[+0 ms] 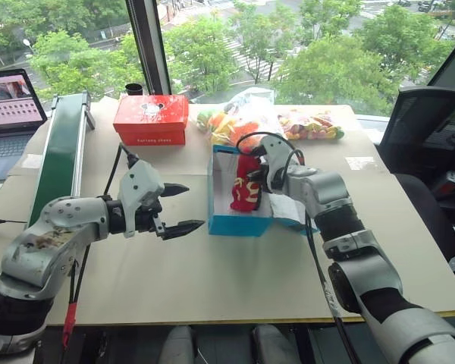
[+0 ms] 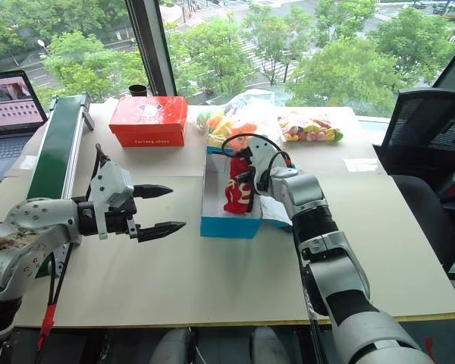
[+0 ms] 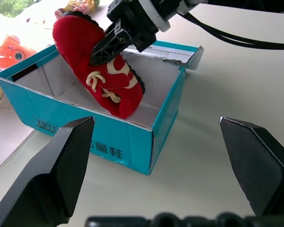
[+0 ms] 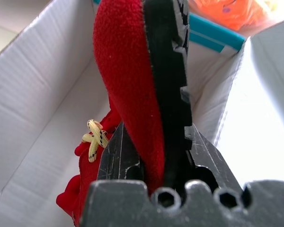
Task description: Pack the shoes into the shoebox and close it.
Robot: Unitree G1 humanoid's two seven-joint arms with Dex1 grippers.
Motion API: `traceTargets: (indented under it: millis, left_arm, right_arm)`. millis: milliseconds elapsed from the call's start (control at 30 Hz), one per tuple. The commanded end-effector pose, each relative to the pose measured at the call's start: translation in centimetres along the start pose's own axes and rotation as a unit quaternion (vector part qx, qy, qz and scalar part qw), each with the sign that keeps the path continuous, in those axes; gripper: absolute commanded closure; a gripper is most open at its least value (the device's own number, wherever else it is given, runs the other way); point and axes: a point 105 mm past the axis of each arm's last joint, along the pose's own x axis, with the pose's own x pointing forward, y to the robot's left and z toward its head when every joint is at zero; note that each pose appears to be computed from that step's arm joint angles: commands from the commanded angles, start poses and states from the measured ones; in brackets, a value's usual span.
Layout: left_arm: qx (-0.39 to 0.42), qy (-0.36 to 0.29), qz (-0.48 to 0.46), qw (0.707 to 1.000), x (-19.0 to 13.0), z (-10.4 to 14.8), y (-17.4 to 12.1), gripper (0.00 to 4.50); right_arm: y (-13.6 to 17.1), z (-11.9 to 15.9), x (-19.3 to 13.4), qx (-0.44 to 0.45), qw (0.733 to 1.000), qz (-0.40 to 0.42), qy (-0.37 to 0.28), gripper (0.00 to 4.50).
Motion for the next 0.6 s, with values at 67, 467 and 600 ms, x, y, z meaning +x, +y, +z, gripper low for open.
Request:
traceTargets:
  millis: [67, 467, 600]
  left_arm:
    - [0.020, -0.008, 0.005, 1.000, 0.0, 0.9, -0.2, 0.00]
    - [0.032, 0.000, 0.013, 0.999, -0.3, 1.1, 0.1, 0.00]
    - [0.033, 0.001, 0.021, 0.999, -0.4, 1.1, 0.3, 0.00]
  right_arm:
    - [0.9, -0.3, -0.1, -0.025, 0.999, 0.015, 0.013, 4.06]
    - [0.6, 2.4, 0.1, -0.049, 0.997, -0.039, -0.046, 0.03]
    - [0.4, 4.6, -0.5, -0.079, 0.991, -0.061, -0.087, 0.03]
